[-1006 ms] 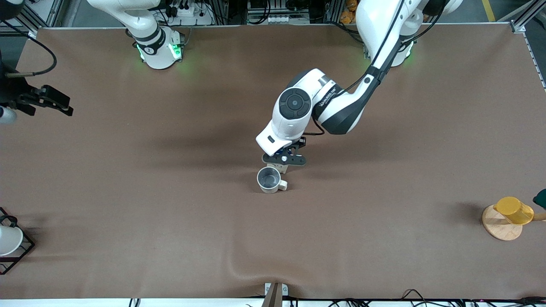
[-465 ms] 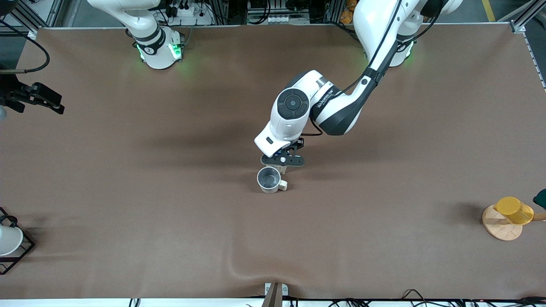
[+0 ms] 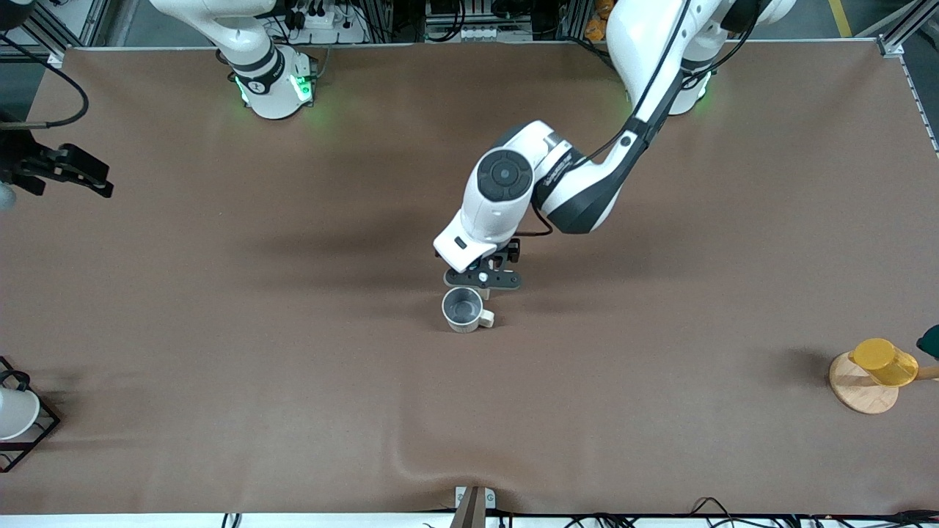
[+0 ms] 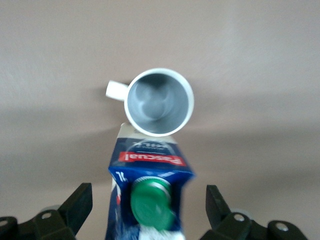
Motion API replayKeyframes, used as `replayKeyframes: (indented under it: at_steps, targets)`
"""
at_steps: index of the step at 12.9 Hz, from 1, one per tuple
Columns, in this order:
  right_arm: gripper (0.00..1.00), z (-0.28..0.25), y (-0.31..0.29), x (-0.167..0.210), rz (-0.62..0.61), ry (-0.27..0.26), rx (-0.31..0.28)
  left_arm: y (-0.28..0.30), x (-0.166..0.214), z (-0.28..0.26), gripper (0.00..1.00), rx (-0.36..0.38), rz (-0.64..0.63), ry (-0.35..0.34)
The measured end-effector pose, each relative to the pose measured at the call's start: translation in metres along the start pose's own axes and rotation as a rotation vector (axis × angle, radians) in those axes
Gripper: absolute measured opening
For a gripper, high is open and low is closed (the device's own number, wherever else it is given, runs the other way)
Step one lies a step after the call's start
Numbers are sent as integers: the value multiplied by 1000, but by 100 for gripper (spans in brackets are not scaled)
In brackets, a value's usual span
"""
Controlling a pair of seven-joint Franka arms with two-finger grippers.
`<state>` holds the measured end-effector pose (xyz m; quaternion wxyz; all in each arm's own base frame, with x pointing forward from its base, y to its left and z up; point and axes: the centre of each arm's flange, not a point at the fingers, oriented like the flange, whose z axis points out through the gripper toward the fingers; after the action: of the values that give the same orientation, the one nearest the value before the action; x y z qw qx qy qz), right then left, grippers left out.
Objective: Place milk next to cup
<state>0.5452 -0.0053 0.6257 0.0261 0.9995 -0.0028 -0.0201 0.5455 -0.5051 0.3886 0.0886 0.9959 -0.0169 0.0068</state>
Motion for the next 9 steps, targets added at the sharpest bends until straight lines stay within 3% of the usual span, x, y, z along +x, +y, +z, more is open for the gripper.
replayKeyframes:
  at_steps: [4,6,9]
  targets:
    - [100,5,-6,5,-11,0,-1,-22,4,-115,100,-4,-34,95]
    - [100,3,-6,5,-10,6,0,-87,32,-176,100,35,-127,149]
    - [100,-2,-5,5,-7,16,4,-195,50,-241,100,109,-226,123]
